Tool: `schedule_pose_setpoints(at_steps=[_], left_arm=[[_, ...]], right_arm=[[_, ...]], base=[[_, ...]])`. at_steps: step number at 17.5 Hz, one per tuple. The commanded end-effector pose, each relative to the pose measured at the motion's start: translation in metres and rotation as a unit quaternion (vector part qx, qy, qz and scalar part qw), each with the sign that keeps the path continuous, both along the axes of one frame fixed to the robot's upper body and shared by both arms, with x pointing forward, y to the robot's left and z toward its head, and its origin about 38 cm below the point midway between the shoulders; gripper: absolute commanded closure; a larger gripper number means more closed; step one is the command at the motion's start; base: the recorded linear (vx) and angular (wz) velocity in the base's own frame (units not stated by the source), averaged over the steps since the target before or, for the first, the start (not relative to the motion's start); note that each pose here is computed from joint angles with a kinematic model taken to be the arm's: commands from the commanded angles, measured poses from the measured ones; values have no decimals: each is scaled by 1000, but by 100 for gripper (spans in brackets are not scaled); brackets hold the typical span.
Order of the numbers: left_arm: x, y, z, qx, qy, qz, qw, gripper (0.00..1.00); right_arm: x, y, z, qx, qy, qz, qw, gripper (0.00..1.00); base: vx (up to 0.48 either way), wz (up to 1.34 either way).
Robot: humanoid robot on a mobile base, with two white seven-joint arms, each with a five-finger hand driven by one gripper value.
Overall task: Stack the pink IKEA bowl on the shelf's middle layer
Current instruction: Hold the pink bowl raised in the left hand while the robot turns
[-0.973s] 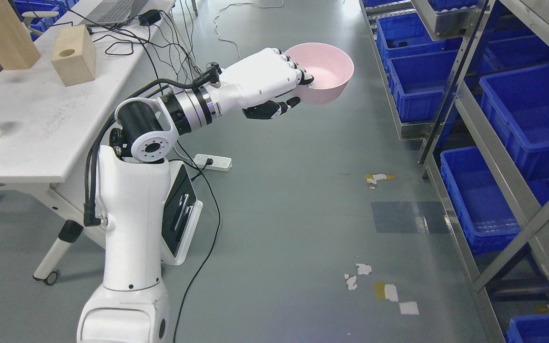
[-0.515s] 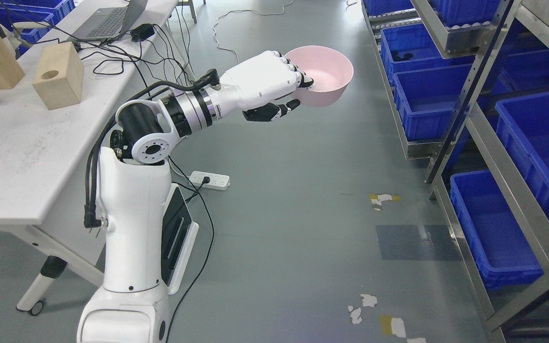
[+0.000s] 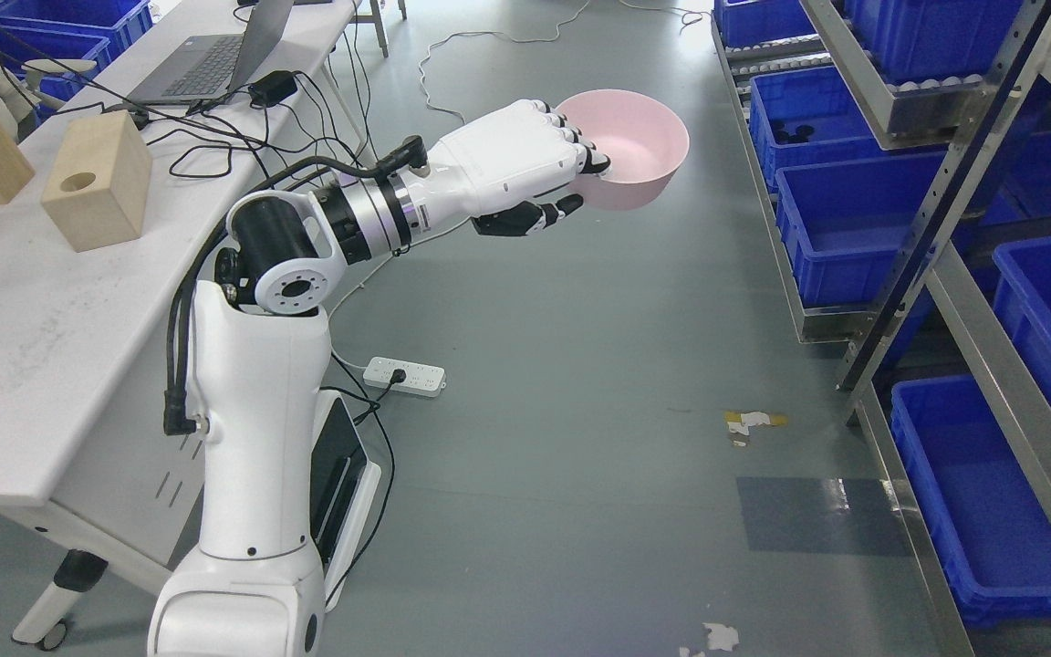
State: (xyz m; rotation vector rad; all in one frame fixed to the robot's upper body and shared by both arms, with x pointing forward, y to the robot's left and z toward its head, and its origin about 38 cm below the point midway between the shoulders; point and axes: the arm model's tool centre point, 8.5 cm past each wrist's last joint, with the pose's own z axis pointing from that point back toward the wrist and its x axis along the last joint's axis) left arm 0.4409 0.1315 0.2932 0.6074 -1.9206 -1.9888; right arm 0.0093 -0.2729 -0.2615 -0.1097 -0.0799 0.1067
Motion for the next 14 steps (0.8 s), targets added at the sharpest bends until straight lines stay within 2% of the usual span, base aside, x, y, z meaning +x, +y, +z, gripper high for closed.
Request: schedule_pose_setpoints(at_steps=[1, 6, 9, 14], left_arm=[[-8, -27, -9, 26, 3, -47, 999, 97], [-14, -34, -20, 24, 15, -61, 998, 97], [-25, -44, -47, 33, 44, -77, 996, 97], [-23, -36, -42, 10, 45, -74, 996, 97]], right_arm=[[-9, -11, 1, -8, 3, 0, 1000, 0], [-9, -11, 1, -8, 3, 0, 1000, 0], [-9, -11, 1, -8, 3, 0, 1000, 0], [-9, -11, 1, -8, 3, 0, 1000, 0]], base=[[153, 21], [93, -52], [46, -113], [19, -235]])
